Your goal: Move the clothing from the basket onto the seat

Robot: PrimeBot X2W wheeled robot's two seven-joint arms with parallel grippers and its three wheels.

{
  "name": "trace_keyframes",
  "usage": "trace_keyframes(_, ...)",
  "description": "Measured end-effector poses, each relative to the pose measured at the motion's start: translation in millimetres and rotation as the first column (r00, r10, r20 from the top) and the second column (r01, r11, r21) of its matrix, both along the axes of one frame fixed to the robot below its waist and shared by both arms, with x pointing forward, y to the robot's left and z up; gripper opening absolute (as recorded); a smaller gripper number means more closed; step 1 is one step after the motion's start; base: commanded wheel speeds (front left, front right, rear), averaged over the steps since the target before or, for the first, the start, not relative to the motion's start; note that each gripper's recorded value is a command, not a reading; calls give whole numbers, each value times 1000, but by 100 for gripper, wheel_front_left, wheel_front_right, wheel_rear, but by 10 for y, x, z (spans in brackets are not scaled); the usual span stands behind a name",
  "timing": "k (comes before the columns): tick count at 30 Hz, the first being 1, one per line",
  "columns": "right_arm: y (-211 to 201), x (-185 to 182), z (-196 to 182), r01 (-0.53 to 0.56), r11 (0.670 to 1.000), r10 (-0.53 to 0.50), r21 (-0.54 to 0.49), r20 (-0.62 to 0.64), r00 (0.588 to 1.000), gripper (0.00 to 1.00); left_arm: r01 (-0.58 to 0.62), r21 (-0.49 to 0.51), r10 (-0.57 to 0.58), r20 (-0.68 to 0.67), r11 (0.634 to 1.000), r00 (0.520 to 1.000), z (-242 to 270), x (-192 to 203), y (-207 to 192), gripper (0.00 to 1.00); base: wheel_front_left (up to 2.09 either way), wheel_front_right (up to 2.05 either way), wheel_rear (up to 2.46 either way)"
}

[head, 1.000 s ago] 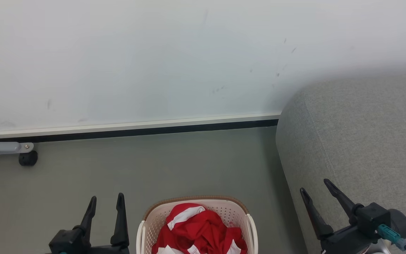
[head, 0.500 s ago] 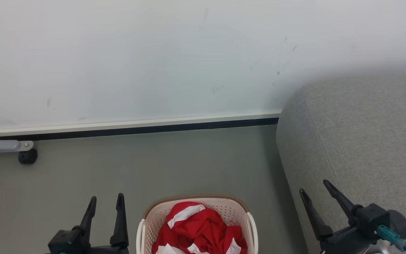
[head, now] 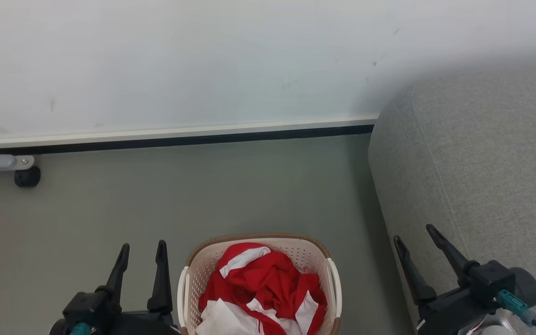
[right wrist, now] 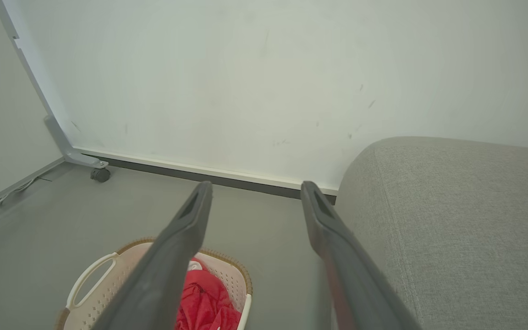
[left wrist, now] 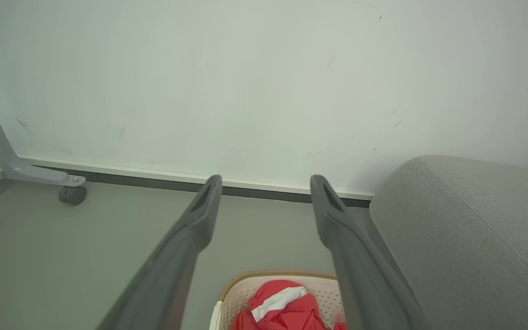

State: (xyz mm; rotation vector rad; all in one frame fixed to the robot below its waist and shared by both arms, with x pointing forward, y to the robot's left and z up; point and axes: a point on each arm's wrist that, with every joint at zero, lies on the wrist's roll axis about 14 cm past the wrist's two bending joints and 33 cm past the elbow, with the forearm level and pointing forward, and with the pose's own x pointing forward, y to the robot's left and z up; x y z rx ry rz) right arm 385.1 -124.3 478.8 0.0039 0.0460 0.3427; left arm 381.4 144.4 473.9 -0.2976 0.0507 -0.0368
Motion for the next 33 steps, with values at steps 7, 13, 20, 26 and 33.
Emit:
trace_keyframes(7, 26, 234, 32, 5, 1000, -5, -1, 22, 1000, 100, 12, -2, -12, 1, 1000, 1000, -23, 200, -50, 100, 0, 0, 0)
trace_keyframes(13, 36, 447, -51, 16, 1000, -16, -7, 17, 1000, 100, 35, -11, -35, 10, 999, 999, -48, 457, -135, 100, 0, 0, 0)
trace_keyframes(20, 81, 729, -131, 12, 1000, -12, -5, 25, 1000, 100, 78, -16, -78, 2, 997, 997, -144, 744, -276, 100, 0, 0, 0)
trace_keyframes(26, 121, 1024, -144, 7, 1000, -6, -9, 58, 998, 100, 115, 1, -115, -37, 993, 993, -327, 952, -379, 100, 0, 0, 0)
trace_keyframes(33, 191, 1350, -146, 4, 1000, -5, 9, 106, 994, 100, 202, 17, -200, -86, 979, 976, -553, 1224, -605, 100, 0, 0, 0)
